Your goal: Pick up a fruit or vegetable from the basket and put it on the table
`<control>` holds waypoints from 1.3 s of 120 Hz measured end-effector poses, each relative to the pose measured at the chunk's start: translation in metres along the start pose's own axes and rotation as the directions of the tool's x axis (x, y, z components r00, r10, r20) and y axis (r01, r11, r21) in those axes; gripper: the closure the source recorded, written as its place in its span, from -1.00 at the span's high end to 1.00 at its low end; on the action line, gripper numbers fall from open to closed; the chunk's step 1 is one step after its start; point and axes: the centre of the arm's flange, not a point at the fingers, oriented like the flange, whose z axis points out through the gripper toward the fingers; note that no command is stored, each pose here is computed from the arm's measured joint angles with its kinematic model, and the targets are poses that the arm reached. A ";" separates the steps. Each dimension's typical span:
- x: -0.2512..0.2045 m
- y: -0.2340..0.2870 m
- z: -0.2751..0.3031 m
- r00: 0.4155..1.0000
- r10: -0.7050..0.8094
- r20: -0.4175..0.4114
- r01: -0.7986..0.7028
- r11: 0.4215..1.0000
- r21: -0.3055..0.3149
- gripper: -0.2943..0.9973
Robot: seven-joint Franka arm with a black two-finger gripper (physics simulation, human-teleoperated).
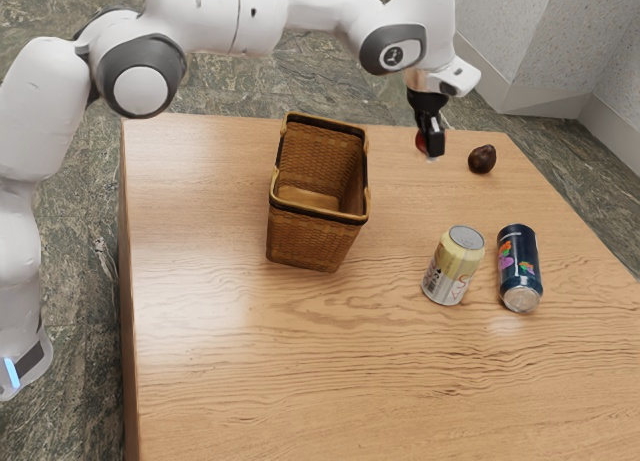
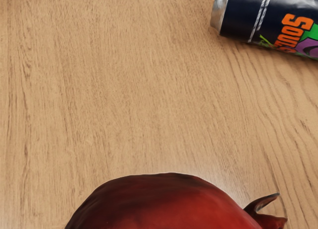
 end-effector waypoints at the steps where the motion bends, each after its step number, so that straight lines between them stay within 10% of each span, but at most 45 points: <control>1: 0.001 -0.002 0.004 1.000 -0.003 -0.012 0.003 1.000 0.000 -0.10; 33: 0.016 -0.028 0.100 0.969 -0.069 -0.238 0.061 0.997 -0.038 -0.11; 128: 0.022 -0.018 0.139 0.944 0.056 -0.325 -0.052 0.998 0.021 0.48; 141: 0.032 -0.027 0.075 0.966 0.059 -0.251 -0.058 0.998 0.012 0.49; 156: -0.007 -0.038 -0.015 0.996 0.046 0.072 -0.050 0.997 0.051 0.50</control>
